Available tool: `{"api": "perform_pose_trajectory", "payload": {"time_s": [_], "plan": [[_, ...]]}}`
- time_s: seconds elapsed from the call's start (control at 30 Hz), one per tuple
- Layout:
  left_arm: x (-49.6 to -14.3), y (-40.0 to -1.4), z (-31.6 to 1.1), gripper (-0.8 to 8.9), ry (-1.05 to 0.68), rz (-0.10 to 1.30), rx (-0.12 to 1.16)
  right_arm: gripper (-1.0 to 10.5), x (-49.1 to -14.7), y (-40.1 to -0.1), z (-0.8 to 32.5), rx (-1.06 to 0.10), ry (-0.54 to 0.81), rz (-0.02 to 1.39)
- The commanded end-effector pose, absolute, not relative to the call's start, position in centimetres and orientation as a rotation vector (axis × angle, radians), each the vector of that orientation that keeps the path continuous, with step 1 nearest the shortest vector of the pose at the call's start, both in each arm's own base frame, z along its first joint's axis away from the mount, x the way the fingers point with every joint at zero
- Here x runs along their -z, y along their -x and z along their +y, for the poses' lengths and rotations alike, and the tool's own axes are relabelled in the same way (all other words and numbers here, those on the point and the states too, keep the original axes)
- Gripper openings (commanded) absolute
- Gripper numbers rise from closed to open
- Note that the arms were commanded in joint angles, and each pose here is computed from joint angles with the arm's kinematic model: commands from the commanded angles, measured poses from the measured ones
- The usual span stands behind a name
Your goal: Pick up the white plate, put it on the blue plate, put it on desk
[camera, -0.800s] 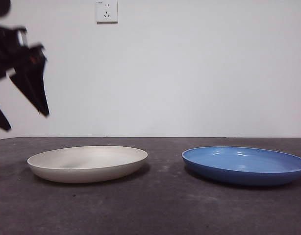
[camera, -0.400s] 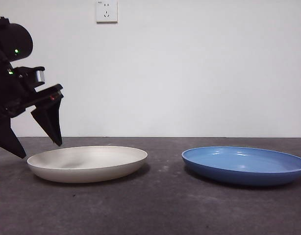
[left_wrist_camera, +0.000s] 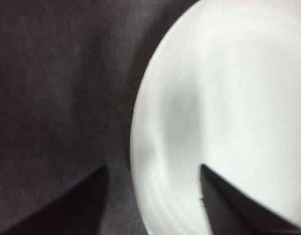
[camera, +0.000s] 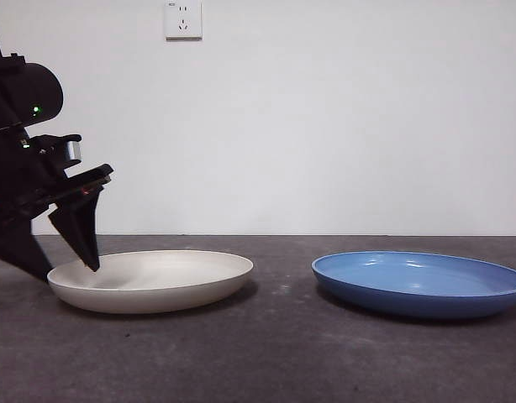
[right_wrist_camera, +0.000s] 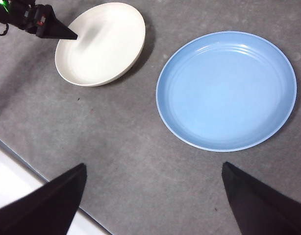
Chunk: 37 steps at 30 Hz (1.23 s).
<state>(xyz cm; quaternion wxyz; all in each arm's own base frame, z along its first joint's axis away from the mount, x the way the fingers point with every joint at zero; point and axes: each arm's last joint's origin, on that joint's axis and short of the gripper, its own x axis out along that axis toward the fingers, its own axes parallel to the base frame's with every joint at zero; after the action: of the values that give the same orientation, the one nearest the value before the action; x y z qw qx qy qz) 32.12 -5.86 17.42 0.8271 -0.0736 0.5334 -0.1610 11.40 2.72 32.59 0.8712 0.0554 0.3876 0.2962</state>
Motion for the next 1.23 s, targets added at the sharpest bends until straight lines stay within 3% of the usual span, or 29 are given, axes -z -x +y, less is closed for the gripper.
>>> {"api": "perform_pose_trajectory", "payload": {"time_s": [0.03,0.17,0.57,0.93,1.23], "plan": [[-17.6,-32.8,-6.1,1.11,0.157,1.109,0.344,4.4,-33.2,-11.5,2.8,-0.62,-0.116,0.788],[-17.6,-32.8,-6.1,0.14,0.157,1.11,0.344,4.4,-33.2,-11.5,2.8,-0.62,-0.116,0.788],[-18.5,-32.9,-6.1,0.15,0.24,1.098,0.303,4.4,-33.2,-11.5,2.8,-0.62,-0.116,0.788],[-27.2,-31.7,-7.3,0.15,0.282,0.908,0.429,4.4,-33.2,-11.5,2.8,-0.62,-0.117,0.788],[-31.7,-30.9,-12.5,0.16,0.247,0.81,0.589,4.4,-33.2,-11.4,2.8,-0.611,-0.135,0.792]]}}
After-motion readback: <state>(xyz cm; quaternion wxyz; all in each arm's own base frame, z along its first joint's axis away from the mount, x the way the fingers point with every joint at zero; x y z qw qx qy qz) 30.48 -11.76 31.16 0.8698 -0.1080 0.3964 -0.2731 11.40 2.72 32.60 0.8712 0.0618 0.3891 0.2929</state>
